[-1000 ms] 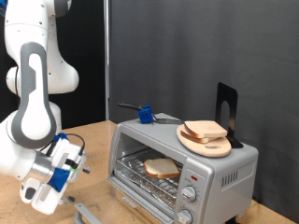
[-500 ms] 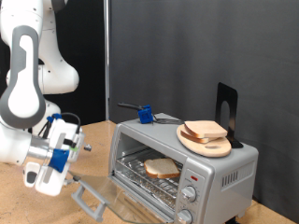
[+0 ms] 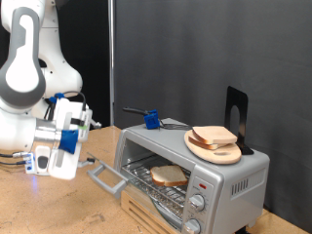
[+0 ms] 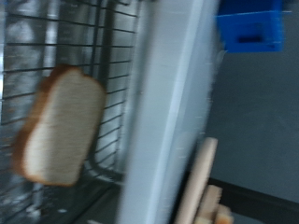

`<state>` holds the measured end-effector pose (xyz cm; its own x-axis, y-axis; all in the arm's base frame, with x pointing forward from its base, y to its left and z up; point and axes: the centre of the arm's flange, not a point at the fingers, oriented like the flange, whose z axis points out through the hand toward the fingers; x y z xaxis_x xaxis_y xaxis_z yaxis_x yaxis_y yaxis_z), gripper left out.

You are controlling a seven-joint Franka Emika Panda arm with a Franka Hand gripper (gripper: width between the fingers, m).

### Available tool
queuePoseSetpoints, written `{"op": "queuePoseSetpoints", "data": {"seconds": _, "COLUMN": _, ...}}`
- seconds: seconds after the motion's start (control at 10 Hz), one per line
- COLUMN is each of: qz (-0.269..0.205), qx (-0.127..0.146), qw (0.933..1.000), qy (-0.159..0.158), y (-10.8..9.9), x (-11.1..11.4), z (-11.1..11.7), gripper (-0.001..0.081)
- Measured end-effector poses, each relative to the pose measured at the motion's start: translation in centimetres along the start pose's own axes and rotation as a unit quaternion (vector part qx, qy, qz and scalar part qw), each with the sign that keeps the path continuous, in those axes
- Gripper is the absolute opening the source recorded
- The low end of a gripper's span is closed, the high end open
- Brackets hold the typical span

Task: Make a piece of toast with the oven

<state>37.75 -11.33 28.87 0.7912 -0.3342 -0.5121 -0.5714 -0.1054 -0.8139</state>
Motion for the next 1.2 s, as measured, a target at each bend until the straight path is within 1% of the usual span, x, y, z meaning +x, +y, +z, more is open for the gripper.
{"op": "queuePoseSetpoints", "data": {"seconds": 0.3, "qz": -0.005, "qx": -0.002, "qw": 1.0000, "qy": -0.003, "y": -3.2, "x": -2.5, "z": 0.7, "gripper": 0.0808}}
{"op": "queuePoseSetpoints", "data": {"seconds": 0.5, "qz": -0.004, "qx": -0.011, "qw": 0.9999, "qy": 0.007, "y": -5.0, "x": -4.4, "z": 1.1, "gripper": 0.0808}}
{"op": "queuePoseSetpoints", "data": {"seconds": 0.6, "qz": -0.001, "qx": -0.031, "qw": 0.9993, "qy": 0.022, "y": -5.2, "x": -5.0, "z": 1.0, "gripper": 0.0808}}
{"op": "queuePoseSetpoints", "data": {"seconds": 0.7, "qz": 0.003, "qx": -0.059, "qw": 0.9969, "qy": 0.052, "y": -4.6, "x": -5.1, "z": 0.5, "gripper": 0.0808}}
{"op": "queuePoseSetpoints", "data": {"seconds": 0.8, "qz": 0.013, "qx": -0.094, "qw": 0.9917, "qy": 0.087, "y": -3.5, "x": -4.7, "z": -0.3, "gripper": 0.0808}}
{"op": "queuePoseSetpoints", "data": {"seconds": 1.0, "qz": 0.028, "qx": -0.153, "qw": 0.9760, "qy": 0.152, "y": -1.0, "x": -3.3, "z": -2.4, "gripper": 0.0808}}
{"op": "queuePoseSetpoints", "data": {"seconds": 1.1, "qz": 0.027, "qx": -0.174, "qw": 0.9674, "qy": 0.182, "y": 0.2, "x": -2.4, "z": -3.3, "gripper": 0.0808}}
{"op": "queuePoseSetpoints", "data": {"seconds": 1.2, "qz": 0.023, "qx": -0.188, "qw": 0.9599, "qy": 0.207, "y": 1.2, "x": -1.5, "z": -4.0, "gripper": 0.0808}}
